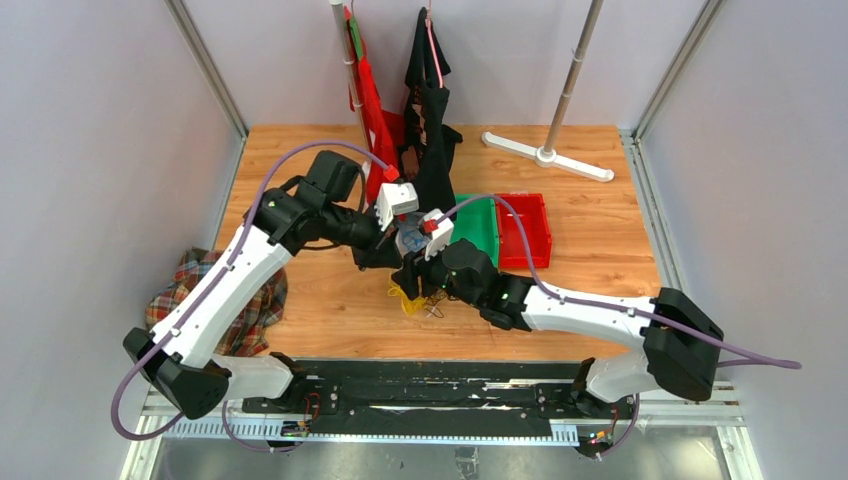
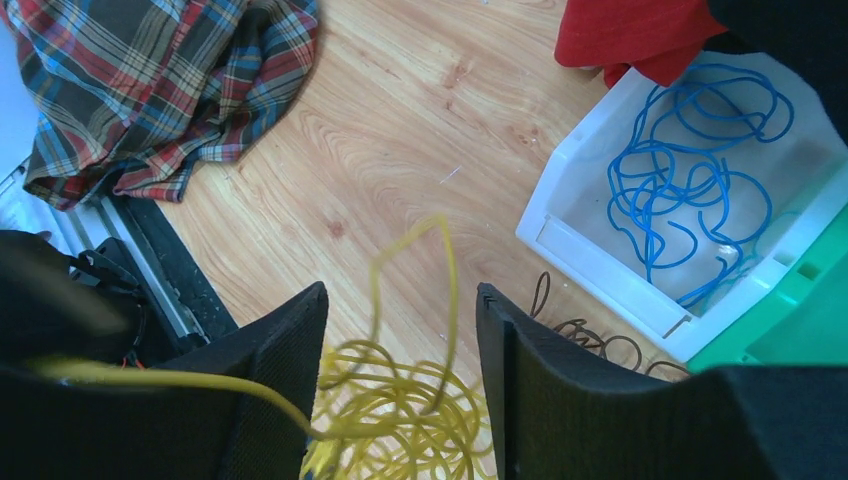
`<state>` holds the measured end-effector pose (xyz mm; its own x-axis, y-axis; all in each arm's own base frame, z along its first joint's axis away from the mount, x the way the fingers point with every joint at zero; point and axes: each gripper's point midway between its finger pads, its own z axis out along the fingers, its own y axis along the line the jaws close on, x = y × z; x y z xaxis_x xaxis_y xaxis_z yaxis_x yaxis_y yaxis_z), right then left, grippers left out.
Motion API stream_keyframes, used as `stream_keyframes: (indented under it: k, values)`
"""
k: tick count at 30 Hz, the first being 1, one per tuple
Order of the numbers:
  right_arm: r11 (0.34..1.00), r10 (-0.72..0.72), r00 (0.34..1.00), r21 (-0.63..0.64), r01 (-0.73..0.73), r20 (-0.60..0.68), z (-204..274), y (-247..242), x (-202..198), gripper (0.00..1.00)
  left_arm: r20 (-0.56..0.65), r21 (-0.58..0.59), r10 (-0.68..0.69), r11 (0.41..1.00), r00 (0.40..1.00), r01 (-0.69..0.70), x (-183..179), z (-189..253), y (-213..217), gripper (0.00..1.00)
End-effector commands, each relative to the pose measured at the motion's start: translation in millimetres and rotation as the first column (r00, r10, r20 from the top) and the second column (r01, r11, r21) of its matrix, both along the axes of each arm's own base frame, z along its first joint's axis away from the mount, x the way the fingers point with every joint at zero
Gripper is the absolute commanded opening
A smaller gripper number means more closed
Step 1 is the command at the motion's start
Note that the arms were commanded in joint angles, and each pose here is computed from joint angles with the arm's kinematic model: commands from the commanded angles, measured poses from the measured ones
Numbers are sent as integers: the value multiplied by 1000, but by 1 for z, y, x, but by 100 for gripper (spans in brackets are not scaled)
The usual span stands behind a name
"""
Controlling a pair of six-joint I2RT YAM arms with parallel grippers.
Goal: Untangle the cables
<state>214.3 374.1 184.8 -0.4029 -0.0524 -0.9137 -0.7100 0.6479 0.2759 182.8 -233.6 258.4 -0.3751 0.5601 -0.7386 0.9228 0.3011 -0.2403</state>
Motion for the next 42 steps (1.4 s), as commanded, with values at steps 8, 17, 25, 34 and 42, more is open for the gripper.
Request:
stream_keyframes:
  k: [8,17,25,34,42]
  values:
    - [998,-8,999,-56,6,-46,-49,5,-2,46,171,-173,-66,980,983,96,-14,98,-9,1]
    - [983,-95,988,-169,74,-119,-118,-37,-13,43,408,-187,22,980,913,60,5,157,3,0]
    - [973,-134,982,-206,104,-136,-140,-56,-19,41,600,-180,92,983,795,22,14,201,24,0]
    - [972,-136,982,-207,107,-134,-137,-60,-20,41,771,-235,251,966,585,-105,31,272,57,0]
    - [971,-148,976,-209,113,-159,-146,-66,-25,40,859,-466,498,858,124,-215,31,377,120,0]
